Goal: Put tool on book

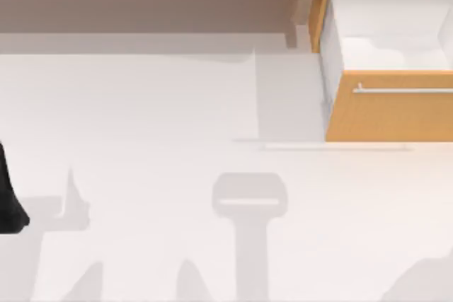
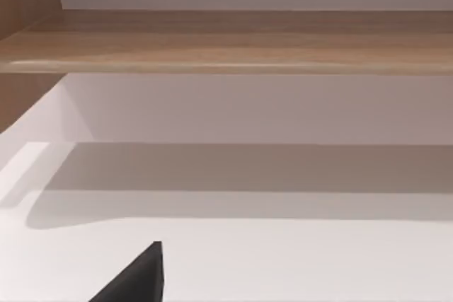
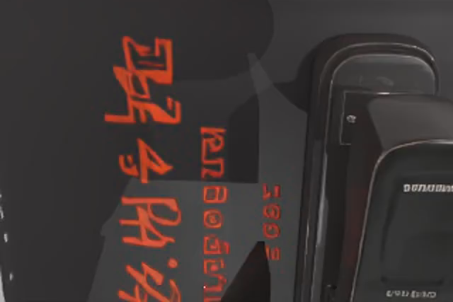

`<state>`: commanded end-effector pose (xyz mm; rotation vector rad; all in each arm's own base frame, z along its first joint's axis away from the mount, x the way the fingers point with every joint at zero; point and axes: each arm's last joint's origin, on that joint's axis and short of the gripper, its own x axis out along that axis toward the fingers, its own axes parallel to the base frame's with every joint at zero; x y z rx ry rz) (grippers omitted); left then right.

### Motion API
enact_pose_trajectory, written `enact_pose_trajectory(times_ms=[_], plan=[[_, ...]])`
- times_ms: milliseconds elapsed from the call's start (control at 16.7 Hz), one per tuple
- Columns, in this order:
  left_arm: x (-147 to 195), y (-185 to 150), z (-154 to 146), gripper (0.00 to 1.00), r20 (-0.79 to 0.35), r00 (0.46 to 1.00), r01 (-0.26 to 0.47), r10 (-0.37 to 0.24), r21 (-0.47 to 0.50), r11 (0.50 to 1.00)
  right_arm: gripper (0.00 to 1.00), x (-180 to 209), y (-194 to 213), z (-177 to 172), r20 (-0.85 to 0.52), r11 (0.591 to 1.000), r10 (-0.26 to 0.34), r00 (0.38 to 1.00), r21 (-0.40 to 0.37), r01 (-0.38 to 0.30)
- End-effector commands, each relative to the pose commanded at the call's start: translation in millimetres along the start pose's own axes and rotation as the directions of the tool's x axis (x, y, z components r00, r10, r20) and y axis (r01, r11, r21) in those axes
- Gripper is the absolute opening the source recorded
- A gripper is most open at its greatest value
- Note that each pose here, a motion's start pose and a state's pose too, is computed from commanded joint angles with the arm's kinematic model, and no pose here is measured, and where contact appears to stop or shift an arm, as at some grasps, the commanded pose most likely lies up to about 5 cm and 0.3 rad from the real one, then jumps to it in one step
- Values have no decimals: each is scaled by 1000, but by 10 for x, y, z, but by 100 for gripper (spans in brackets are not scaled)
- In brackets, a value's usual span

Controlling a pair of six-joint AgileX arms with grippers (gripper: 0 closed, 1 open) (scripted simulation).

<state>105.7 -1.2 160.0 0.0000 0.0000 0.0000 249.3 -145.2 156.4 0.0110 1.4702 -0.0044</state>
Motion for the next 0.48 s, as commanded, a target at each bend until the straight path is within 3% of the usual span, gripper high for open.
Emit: enact_pose_trajectory(times_ms=[120, 480], plan=[[0, 0, 0, 100, 0, 1000, 0, 0, 0, 1000, 98, 0, 0, 0, 0, 1000, 0, 1000, 0, 0], [0, 0, 0, 100, 0, 1000, 0, 0, 0, 1000, 100, 0, 0, 0, 0, 1000, 0, 1000, 0, 0]])
